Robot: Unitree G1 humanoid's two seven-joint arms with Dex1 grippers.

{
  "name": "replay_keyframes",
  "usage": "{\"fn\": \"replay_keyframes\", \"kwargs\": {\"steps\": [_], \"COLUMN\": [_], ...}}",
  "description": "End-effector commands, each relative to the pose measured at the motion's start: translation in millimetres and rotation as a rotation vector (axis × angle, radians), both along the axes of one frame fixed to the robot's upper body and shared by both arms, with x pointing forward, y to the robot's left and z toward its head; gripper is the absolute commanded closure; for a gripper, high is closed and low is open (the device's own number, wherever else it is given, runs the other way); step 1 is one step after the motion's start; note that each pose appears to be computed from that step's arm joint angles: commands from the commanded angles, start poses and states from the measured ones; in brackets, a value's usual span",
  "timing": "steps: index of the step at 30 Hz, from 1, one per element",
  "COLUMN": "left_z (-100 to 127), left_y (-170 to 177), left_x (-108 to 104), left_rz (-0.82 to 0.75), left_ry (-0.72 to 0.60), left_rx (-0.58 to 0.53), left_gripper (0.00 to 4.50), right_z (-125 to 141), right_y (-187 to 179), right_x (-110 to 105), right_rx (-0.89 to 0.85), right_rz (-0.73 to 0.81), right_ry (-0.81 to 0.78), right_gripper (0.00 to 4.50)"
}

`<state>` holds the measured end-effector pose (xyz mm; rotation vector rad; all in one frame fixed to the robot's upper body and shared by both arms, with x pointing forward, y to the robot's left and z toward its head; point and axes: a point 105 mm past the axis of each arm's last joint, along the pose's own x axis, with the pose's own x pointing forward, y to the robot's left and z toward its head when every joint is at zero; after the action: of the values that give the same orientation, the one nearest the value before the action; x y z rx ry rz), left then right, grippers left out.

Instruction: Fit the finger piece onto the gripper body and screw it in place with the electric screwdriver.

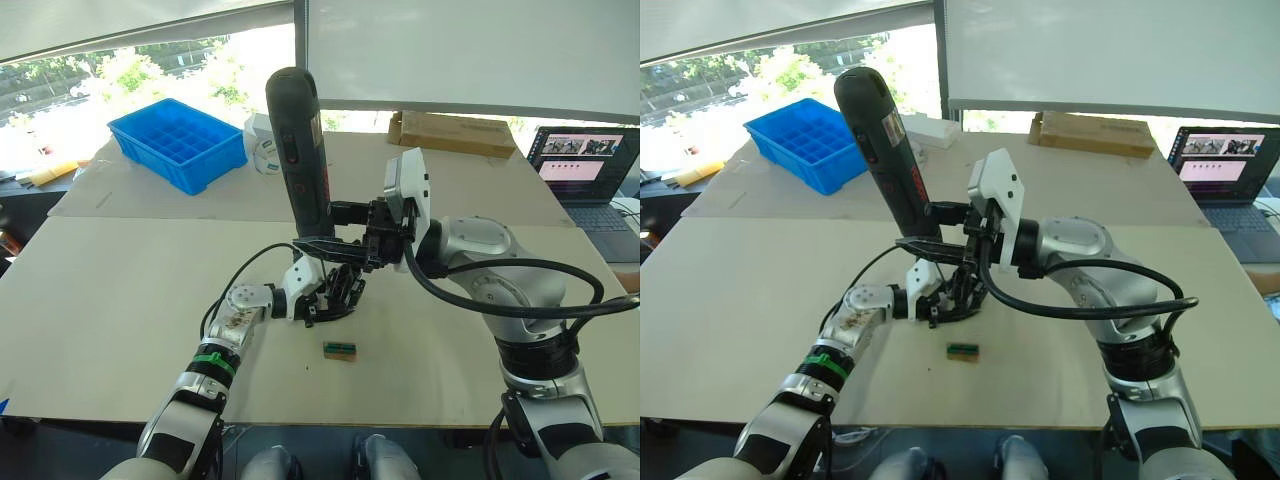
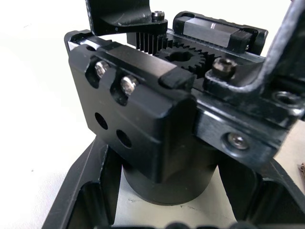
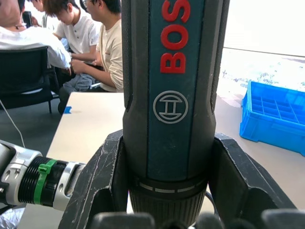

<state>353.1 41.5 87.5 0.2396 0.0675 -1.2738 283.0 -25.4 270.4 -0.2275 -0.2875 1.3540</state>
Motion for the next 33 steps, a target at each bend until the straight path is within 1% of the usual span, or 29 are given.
{"fn": "replay_keyframes", "kwargs": {"steps": [1, 16, 33], "left_z": [9, 9, 11], "left_y": [-2, -2, -3], "left_x": [-1, -2, -1], "left_rz": [-0.006, -0.007, -0.006], "left_ry": [-0.039, -0.043, -0.046], "left_rx": [-0.024, -0.027, -0.033], "left_gripper": [2.16, 2.16, 2.16], "right_z": [13, 8, 18], "right_y": [-2, -3, -4], "right_x": [-7, -5, -3], "right_rx": [0.039, 0.025, 0.016], "right_rz": [0.017, 0.014, 0.018], "right_ry": [-0.070, -0.078, -0.110], "right_gripper": [2.58, 2.58, 2.58]}}
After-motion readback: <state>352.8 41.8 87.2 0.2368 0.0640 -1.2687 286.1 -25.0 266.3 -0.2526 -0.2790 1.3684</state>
